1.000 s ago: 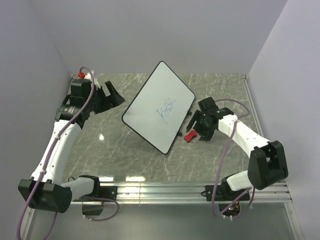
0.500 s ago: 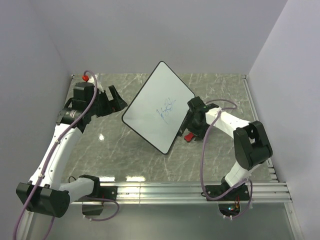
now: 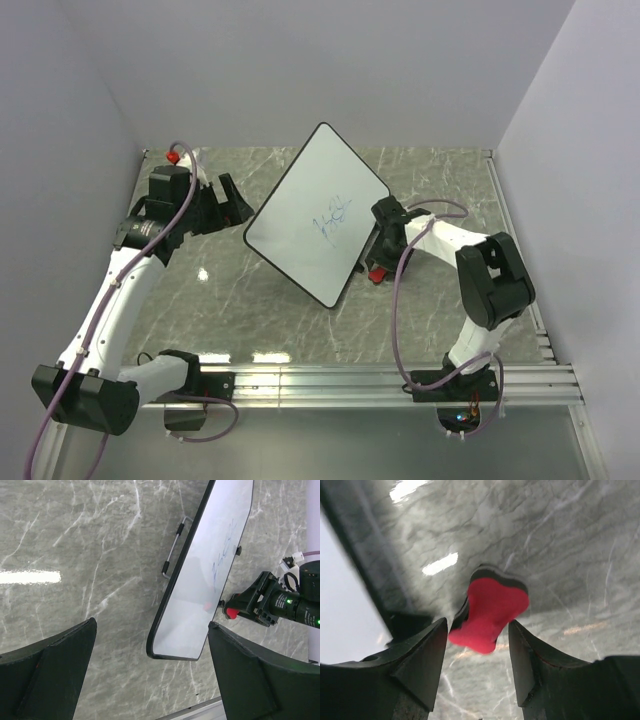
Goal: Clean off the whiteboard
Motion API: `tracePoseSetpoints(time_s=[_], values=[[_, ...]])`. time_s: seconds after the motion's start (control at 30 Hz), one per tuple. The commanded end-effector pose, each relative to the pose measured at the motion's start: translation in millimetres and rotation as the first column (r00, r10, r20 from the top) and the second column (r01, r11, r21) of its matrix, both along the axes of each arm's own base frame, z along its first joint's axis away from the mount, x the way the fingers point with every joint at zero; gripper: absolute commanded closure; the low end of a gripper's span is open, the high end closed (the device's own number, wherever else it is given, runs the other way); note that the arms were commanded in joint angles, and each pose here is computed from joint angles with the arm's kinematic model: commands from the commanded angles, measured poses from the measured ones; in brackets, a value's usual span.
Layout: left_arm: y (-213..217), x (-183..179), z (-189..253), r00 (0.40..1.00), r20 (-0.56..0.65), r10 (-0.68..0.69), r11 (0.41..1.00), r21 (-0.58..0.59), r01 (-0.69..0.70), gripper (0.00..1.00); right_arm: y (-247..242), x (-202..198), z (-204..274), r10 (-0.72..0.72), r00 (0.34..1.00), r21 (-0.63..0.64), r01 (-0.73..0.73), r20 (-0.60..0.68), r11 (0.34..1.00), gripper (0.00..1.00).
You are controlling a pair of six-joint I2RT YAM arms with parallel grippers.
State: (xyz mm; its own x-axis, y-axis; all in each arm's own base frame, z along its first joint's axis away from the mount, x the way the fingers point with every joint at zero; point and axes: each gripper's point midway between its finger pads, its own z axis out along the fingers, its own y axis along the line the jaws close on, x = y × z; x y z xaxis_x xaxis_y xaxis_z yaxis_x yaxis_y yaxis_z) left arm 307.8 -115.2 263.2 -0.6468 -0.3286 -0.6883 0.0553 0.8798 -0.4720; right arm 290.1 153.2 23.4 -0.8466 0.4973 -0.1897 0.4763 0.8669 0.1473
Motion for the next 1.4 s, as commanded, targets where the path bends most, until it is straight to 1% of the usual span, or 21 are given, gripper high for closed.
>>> tracePoseSetpoints(time_s=[0.0,0.23,0.33,0.4,0.43,0.5,0.57,0.67,0.7,0.8,0.83,0.9,0.93,1.0,1.03,1.07,1.13,1.17,1.2,1.3,1.37], values=[[3,-3,10,0.999,0.039,-0.003,0.999,0.034,0.002,0.01,-1,13,-4,0.02,0.999,-0.036,-0.019,0.026,0.999,0.41],[10,-4,11,0.999,0.04,0.018,0.998,0.067,-0.021,0.01,-3,21,-9,0.038,0.999,-0.069,-0.036,0.021,0.997,0.47],[11,-4,10,0.999,0.04,0.019,0.997,0.071,-0.022,0.01,-4,23,-10,0.045,0.999,-0.079,-0.044,0.017,0.996,0.53],[12,-4,9,0.999,0.038,0.022,0.997,0.076,-0.025,0.01,-4,24,-10,0.056,0.998,-0.089,-0.054,0.018,0.995,0.61],[13,-3,8,0.999,0.038,0.026,0.996,0.08,-0.029,0.0,-4,24,-10,0.062,0.998,-0.091,-0.06,0.018,0.994,0.73],[13,-2,9,0.999,0.044,0.03,0.996,0.08,-0.033,0.01,-7,23,-10,0.071,0.997,-0.099,-0.07,0.011,0.993,0.92],[12,1,10,0.998,0.047,0.033,0.997,0.074,-0.036,0.01,-9,22,-9,0.075,0.997,-0.096,-0.074,0.008,0.993,0.99],[9,8,19,0.998,0.067,0.017,0.997,0.068,-0.022,0.01,-14,23,4,0.059,0.997,-0.08,-0.056,0.039,0.995,1.0],[5,13,30,0.996,0.091,0.003,0.998,0.058,-0.009,0.01,-17,24,9,0.051,0.997,-0.077,-0.048,0.05,0.996,1.0],[-3,25,45,0.992,0.123,-0.029,0.999,0.04,0.024,0.02,-23,27,34,0.044,0.994,-0.066,-0.038,0.101,0.997,1.0],[-7,29,49,0.99,0.138,-0.043,0.999,0.033,0.039,0.04,-22,32,48,0.045,0.989,-0.057,-0.038,0.137,0.998,1.0],[-13,37,51,0.986,0.148,-0.07,0.997,0.029,0.066,0.1,-23,34,63,0.05,0.987,-0.055,-0.042,0.155,0.998,1.0],[-18,41,56,0.981,0.171,-0.091,0.996,0.015,0.09,0.1,-20,41,79,0.048,0.98,-0.039,-0.041,0.196,0.998,1.0],[-24,47,55,0.977,0.179,-0.116,0.993,0.006,0.117,0.13,-11,46,95,0.047,0.973,0.007,-0.049,0.225,0.999,1.0],[-30,51,60,0.969,0.205,-0.139,0.99,-0.009,0.144,0.13,-4,54,109,0.043,0.964,0.041,-0.056,0.262,0.998,1.0],[-34,54,58,0.966,0.206,-0.154,0.987,-0.015,0.161,0.13,10,60,120,0.048,0.954,0.11,-0.084,0.297,0.99,1.0],[-42,60,47,0.963,0.192,-0.191,0.979,-0.035,0.201,0.13,34,68,140,0.061,0.932,0.226,-0.15,0.358,0.963,1.0],[-46,64,45,0.959,0.194,-0.205,0.975,-0.043,0.218,0.14,60,74,156,0.072,0.907,0.339,-0.227,0.414,0.913,1.0],[-51,70,31,0.961,0.164,-0.224,0.971,-0.05,0.234,0.15,71,75,162,0.078,0.902,0.394,-0.261,0.424,0.881,1.0],[-62,82,12,0.955,0.127,-0.267,0.957,-0.08,0.278,0.17,98,77,169,0.09,0.901,0.505,-0.318,0.425,0.802,1.0],[-68,89,0,0.952,0.103,-0.287,0.95,-0.099,0.297,0.17,105,77,173,0.097,0.893,0.512,-0.338,0.44,0.789,1.0]])
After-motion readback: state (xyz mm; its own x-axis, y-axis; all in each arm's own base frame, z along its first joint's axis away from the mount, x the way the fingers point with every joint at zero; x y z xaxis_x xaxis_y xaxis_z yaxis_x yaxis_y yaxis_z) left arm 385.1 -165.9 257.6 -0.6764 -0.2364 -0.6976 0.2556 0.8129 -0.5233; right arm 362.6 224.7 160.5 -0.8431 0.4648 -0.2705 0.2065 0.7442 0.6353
